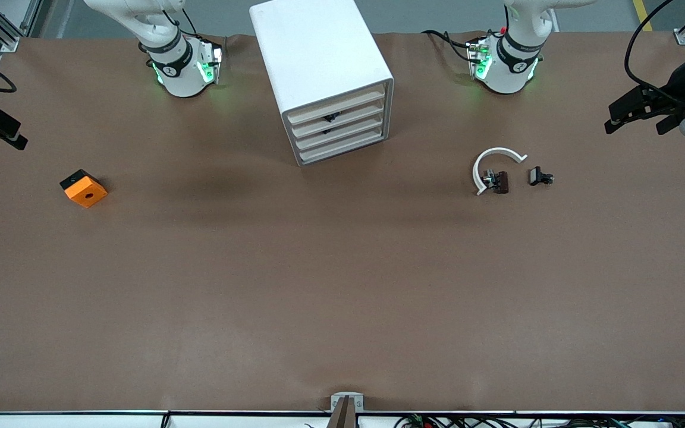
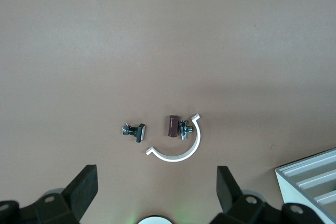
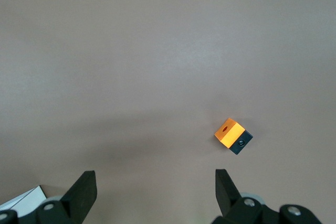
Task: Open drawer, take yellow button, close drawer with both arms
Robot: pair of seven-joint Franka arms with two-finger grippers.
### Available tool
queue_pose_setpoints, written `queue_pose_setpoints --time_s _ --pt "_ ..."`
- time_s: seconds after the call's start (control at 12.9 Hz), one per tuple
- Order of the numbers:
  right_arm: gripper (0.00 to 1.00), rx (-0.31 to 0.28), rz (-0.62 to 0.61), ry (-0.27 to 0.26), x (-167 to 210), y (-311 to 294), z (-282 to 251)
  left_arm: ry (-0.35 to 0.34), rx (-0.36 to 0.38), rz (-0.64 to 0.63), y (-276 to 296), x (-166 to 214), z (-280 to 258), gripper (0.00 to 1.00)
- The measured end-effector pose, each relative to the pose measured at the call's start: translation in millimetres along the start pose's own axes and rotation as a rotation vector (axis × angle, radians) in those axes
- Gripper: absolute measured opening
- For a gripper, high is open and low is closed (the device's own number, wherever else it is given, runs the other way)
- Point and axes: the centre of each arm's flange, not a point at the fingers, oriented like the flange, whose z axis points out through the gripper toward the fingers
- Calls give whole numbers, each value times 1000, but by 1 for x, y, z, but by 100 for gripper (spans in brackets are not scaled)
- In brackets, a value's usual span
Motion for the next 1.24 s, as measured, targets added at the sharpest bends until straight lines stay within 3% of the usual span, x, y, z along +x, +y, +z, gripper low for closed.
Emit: queue_pose_setpoints --time_s 0.62,1.24 --pt "100 0 -3 7 0 -2 -2 -20 -1 -1 -1 5 9 100" --pt "100 1 -6 17 0 -3 -7 -207 -3 28 17 50 106 100"
